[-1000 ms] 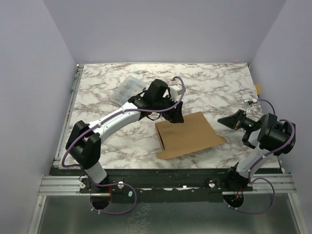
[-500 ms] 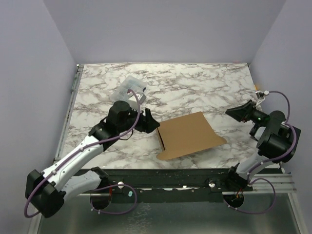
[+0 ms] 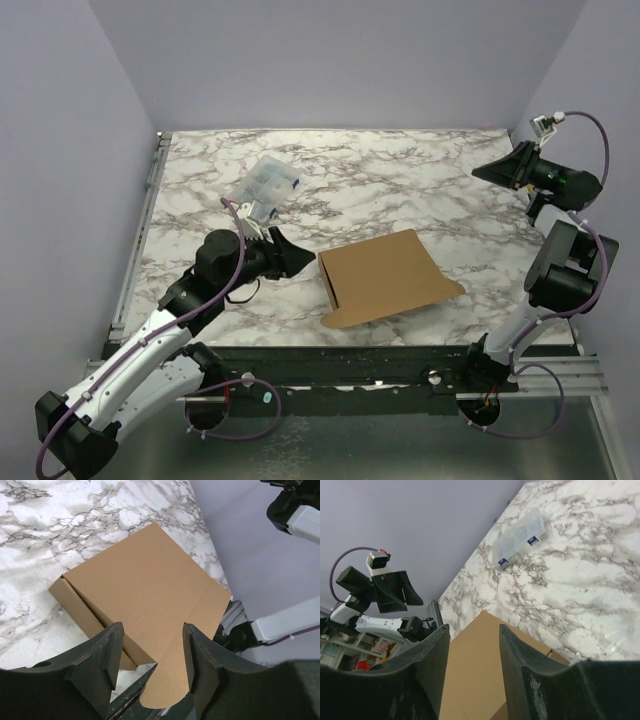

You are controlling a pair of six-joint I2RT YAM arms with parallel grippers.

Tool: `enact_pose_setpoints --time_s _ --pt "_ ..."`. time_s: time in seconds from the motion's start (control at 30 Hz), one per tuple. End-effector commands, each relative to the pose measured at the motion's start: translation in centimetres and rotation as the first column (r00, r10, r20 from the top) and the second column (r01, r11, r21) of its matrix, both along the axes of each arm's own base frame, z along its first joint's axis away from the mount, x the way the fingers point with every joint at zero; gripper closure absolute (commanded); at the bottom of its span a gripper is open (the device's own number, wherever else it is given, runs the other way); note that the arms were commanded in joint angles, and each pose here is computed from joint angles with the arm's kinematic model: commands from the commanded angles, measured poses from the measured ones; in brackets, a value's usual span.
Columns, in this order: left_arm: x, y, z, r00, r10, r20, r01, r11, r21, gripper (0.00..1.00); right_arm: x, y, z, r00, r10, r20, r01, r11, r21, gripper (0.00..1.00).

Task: Fold the paper box
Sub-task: Close the paper box at the center of the board.

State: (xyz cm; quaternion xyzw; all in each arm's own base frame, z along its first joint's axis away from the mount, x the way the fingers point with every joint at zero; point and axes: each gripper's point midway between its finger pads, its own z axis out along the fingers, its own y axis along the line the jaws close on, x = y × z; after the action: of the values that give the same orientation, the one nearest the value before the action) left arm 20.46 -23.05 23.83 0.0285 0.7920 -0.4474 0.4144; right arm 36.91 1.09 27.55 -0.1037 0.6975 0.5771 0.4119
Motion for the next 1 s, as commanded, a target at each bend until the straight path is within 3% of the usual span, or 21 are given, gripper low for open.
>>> enact_pose_setpoints --time_s 0.0,0.07,0.2,0.3,0.37,0.4,0.43,0.5,0.57,0.6,0.67,0.73,0.83,0.97 --pt "0.6 0.5 0.3 0.995 0.085 -0.058 -0.089 0.993 -0.08 0.44 -0.1 1.1 2.9 0.985 0.088 0.15 -0.065 0.986 -0.153 0.5" --pt "1.0 -0.2 0.1 0.995 0.063 -0.081 -0.068 0.995 -0.066 0.44 1.1 2.9 5.8 0.981 0.096 0.166 -0.084 0.994 -0.075 0.47" --pt "1.6 -1.2 1.3 0.995 0.041 -0.089 -0.047 0.996 -0.072 0.38 2.9 7.0 14.0 0.929 0.121 0.349 -0.124 0.992 -0.013 0.48" --pt "2.4 -0.4 1.7 0.99 0.112 -0.09 -0.12 0.989 -0.088 0.17 6.2 8.6 20.7 0.883 -0.055 0.466 0.058 0.998 0.007 0.44" --pt "2.6 0.2 1.6 0.985 0.151 -0.087 -0.159 0.983 -0.094 0.11 8.0 9.9 24.3 0.726 -0.18 0.664 0.301 0.951 -0.071 0.43" --pt "2.6 0.3 1.7 0.986 0.149 -0.077 -0.156 0.983 -0.094 0.13 8.4 10.3 25.0 0.654 -0.18 0.735 0.382 0.917 -0.115 0.38" --pt "2.3 0.3 1.7 0.989 0.133 -0.065 -0.138 0.987 -0.086 0.16 8.3 10.4 24.7 0.655 -0.161 0.738 0.393 0.907 -0.151 0.3" --pt "1.5 0.2 1.3 0.995 0.087 -0.053 -0.09 0.994 -0.056 0.28 7.9 9.5 21.9 0.724 -0.146 0.674 0.406 0.88 -0.246 0.18" --pt "0.6 0.1 0.7 0.997 0.042 -0.064 -0.045 0.998 -0.033 0.42 6.2 8.7 17.2 0.768 -0.083 0.635 0.41 0.825 -0.388 0.14" --pt "0.0 -0.2 0.6 0.997 0.008 -0.077 -0.011 0.999 -0.036 0.53 5.2 7.9 15.2 0.772 -0.084 0.63 0.445 0.779 -0.442 0.16" --pt "-1.3 -1.0 0.8 0.991 -0.069 -0.112 0.063 0.996 -0.059 0.62 2.2 5.1 13.1 0.746 -0.157 0.647 0.574 0.645 -0.504 0.27" --pt "-2.2 -1.5 1.0 0.983 -0.114 -0.146 0.105 0.992 -0.067 0.69 -0.3 2.9 9.7 0.78 -0.19 0.596 0.59 0.539 -0.601 0.55" --pt "-3.6 -1.9 -1.0 0.965 -0.127 -0.231 0.121 0.992 -0.041 0.79 -4.5 2.5 4.4 0.862 -0.17 0.478 0.492 0.509 -0.706 0.82" --pt "-7.0 -3.4 -5.6 0.921 -0.159 -0.356 0.179 0.984 0.021 0.82 -9.6 1.9 -0.9 0.919 -0.099 0.381 0.383 0.444 -0.81 0.93"
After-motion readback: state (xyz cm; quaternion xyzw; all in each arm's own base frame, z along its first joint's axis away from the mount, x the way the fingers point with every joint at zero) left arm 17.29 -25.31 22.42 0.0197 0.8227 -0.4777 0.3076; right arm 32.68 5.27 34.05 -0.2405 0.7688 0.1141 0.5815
